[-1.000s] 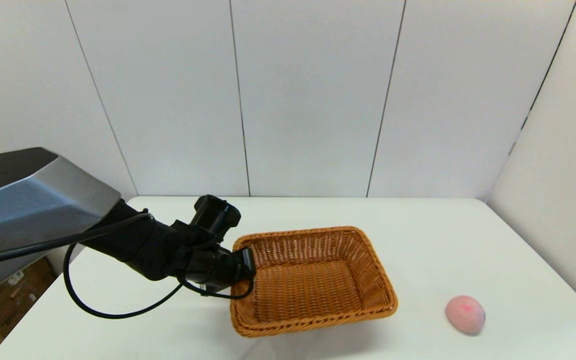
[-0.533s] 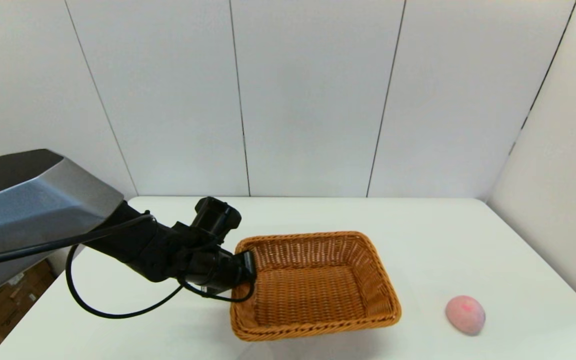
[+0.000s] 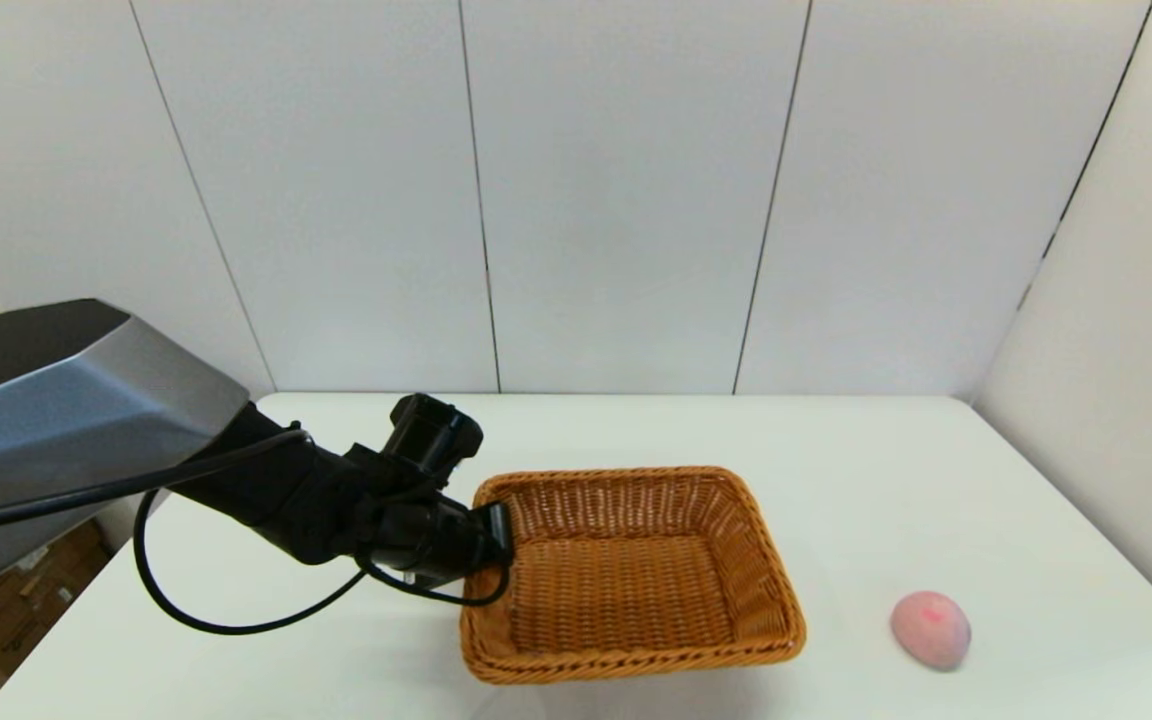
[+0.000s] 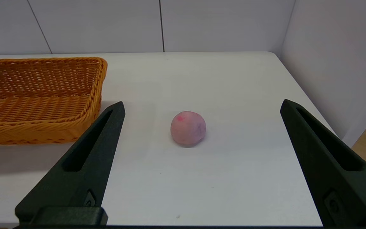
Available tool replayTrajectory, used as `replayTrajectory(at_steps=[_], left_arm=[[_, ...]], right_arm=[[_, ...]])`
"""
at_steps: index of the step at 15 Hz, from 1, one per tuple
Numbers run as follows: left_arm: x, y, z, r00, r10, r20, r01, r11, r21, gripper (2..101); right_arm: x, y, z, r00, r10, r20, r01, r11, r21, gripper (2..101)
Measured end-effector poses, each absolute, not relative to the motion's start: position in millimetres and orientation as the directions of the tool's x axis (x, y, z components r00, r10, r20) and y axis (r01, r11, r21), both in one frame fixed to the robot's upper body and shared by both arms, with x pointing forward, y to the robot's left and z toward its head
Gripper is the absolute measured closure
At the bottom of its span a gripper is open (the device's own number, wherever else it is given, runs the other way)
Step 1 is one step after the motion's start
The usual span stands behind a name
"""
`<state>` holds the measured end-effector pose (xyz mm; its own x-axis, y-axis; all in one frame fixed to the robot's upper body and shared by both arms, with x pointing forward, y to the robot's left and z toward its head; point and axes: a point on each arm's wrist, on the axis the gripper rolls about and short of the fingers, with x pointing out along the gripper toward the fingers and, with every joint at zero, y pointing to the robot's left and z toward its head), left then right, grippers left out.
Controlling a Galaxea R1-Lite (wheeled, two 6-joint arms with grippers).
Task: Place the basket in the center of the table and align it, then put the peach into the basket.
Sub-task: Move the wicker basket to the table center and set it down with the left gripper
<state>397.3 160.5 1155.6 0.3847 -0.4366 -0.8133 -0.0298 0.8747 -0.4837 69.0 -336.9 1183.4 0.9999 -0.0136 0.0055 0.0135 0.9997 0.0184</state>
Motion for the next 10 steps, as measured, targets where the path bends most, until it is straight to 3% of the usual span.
replayTrajectory(at_steps=[10], left_arm=[[396.8,159.9,1155.0,0.379,-0.441,-0.813,-0.026,0.874,-0.486,88.5]], right_arm=[[69.0,-336.9,1183.4,1.000,-0.014,0.006,0.014,1.000,0.018,5.2]])
